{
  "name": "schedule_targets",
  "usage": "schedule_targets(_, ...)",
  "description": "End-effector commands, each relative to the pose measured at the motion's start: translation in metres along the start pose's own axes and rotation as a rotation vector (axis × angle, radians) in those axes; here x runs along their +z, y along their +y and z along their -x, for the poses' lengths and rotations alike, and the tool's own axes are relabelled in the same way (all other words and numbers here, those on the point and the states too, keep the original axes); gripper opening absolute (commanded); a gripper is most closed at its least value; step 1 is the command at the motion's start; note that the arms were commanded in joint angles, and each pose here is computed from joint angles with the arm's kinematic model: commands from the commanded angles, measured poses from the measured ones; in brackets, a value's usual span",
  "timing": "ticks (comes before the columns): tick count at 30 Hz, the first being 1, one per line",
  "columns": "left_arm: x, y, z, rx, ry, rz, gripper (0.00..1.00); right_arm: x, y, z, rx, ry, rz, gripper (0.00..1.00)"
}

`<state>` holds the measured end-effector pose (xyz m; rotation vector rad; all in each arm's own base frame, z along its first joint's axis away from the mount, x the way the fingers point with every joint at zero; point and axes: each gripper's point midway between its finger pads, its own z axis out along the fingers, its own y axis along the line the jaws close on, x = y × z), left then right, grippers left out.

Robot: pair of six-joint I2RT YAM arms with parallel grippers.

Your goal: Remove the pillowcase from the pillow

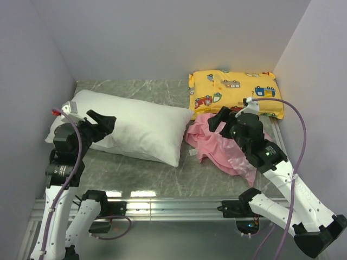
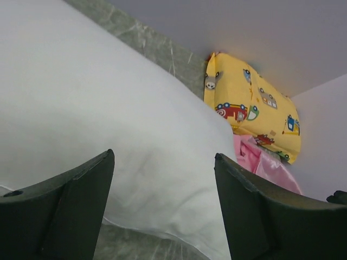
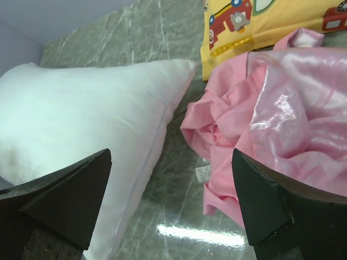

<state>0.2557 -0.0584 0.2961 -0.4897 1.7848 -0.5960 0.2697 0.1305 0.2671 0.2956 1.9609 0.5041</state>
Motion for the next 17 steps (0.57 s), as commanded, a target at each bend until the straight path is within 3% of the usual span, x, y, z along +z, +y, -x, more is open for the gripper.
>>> schedule_targets(1, -0.009, -0.006, 0.026, 0.091, -0.065, 0.016, 0.8, -0.002, -0.012, 0.001, -0.08, 0.023, -0.071, 0.99)
schedule_targets(5, -0.014, -0.013, 0.036, 0.125, -0.094, 0.0, 0.8, -0.01, -0.002, 0.01, -0.085, -0.025, -0.001, 0.99)
schedule_targets(17, -0.015, -0.017, 0.037, 0.127, -0.125, -0.039, 0.81, -0.009, -0.01, 0.007, -0.119, -0.03, -0.022, 1.0)
